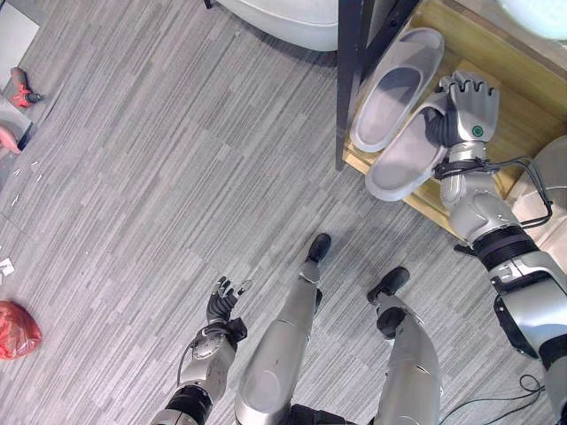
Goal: Arrange the slippers neatly on the shoe rack.
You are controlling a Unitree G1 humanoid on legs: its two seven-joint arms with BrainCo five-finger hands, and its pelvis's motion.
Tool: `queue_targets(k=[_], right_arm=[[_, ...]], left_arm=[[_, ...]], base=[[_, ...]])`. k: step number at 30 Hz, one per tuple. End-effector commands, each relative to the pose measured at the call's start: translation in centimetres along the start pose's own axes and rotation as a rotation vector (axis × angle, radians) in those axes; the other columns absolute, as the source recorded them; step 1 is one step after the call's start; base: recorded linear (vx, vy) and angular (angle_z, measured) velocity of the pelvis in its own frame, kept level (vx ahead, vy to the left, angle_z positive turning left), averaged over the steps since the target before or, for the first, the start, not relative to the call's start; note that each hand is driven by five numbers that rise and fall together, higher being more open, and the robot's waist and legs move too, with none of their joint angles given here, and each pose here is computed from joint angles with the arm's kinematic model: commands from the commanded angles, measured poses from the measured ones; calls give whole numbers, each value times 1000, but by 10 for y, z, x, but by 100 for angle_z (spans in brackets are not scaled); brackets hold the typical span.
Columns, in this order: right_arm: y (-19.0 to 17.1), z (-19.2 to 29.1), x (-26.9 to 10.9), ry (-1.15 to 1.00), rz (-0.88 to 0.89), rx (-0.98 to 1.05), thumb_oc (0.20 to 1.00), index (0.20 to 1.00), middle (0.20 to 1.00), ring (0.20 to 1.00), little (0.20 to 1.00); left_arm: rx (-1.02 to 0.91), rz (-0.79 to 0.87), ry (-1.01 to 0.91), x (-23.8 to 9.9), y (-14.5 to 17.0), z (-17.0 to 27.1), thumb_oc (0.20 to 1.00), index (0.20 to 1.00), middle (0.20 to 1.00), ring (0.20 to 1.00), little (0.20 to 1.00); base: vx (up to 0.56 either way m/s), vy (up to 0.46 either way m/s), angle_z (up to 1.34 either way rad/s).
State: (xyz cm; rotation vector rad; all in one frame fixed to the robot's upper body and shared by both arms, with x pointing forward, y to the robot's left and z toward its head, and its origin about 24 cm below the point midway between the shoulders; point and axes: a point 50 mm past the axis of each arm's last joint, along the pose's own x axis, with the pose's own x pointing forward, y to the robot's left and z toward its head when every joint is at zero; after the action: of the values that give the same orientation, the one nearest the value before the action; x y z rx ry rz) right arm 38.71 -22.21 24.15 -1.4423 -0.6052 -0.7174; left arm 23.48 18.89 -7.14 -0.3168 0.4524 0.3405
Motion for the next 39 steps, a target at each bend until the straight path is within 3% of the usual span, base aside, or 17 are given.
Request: queue_targets(k=[1,11,23,24,25,26,33,39], right_arm=[[-15,-27,11,48,-74,-84,200,200,200,200,200],[-17,-56,21,142,-25,-200,200,200,200,200,200],[-69,-65,65,114,-143,-282,200,200,200,200,200],[-71,-75,65,150,-108,-317,313,313,313,313,313],[-71,-75,66,149,-108,-317,555,555,555,555,555],[-76,-85,67,200,-93,-343,1000,1000,1000,1000,1000],[-71,-97,62,352,-44,-217,1000,1000,1000,1000,1000],[-66,-61,69,266,-94,26,1000,1000,1000,1000,1000]], left_arm=[[-12,27,3,-4,16,-4,1000,1000,1000,1000,1000],[-42,5,10,-7,16,-6,1000,1000,1000,1000,1000],[-20,-17,44,-9,17,-12,1000,1000,1000,1000,1000],[-22,-21,45,-10,18,-13,1000,1000,1000,1000,1000],[-23,-22,45,-10,18,-13,1000,1000,1000,1000,1000],[-32,-27,37,-12,18,-12,1000,1000,1000,1000,1000],[-42,-38,-4,-11,19,-1,1000,1000,1000,1000,1000],[-62,-26,-12,-9,22,3,1000,1000,1000,1000,1000]], base=[[-11,48,-5],[-2,47,-1],[32,-22,5],[41,-14,-1],[0,0,0],[0,0,0],[31,-6,2],[17,12,-6]])
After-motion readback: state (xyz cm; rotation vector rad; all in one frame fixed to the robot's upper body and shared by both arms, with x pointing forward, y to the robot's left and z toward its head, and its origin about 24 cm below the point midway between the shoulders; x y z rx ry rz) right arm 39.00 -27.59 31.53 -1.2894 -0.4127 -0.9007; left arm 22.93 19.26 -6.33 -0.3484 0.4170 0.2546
